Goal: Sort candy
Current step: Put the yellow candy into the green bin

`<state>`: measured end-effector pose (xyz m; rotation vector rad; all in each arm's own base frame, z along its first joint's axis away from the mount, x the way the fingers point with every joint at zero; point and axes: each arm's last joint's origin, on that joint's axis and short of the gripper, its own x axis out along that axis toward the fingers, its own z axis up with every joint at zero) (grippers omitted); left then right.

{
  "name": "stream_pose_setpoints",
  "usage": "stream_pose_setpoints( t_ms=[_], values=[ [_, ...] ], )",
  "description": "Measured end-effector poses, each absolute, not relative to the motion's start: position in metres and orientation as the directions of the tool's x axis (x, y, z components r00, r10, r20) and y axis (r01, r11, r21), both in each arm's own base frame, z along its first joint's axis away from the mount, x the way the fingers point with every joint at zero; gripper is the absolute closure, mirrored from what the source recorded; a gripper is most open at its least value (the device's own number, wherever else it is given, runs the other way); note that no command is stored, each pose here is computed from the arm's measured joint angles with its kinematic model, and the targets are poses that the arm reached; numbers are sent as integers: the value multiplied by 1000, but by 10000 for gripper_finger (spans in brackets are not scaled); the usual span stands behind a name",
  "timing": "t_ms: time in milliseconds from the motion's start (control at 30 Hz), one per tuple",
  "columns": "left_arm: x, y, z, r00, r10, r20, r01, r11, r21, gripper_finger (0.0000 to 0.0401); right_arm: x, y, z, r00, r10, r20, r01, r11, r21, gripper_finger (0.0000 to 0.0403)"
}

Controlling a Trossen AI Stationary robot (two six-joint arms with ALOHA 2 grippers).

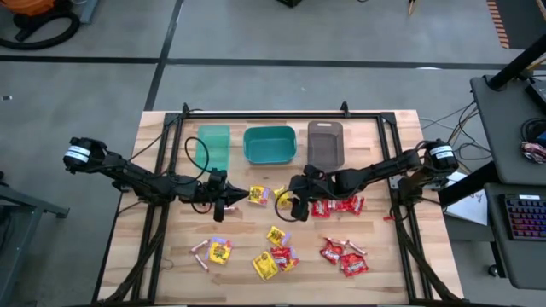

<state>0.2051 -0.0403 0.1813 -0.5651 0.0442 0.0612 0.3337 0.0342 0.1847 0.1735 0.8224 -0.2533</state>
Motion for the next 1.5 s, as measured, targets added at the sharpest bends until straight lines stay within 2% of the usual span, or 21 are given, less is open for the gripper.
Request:
stream_pose_setpoints(
  t_ms=[267, 567, 900, 1267, 1500],
  values=[
    [205, -40, 182, 997, 49, -55, -71, 854, -516, 401, 330, 43, 167, 636, -148, -757, 305, 950, 71, 181],
    [205, -40, 182, 998, 48, -51, -68, 847, -528, 401, 347, 47, 120, 578, -144, -804, 327, 943, 67, 181],
    [204, -41, 184, 999, 13, -41, -33, 841, -540, 401, 352, 48, 118, 579, -173, -797, 357, 933, 57, 181],
    [204, -42, 184, 999, -14, -42, -8, 880, -475, 401, 354, 46, 120, 594, -221, -773, 393, 919, 39, 182],
    [204, -42, 184, 999, -15, -46, -9, 880, -474, 401, 357, 47, 131, 594, -219, -774, 400, 915, 48, 201]
  ],
)
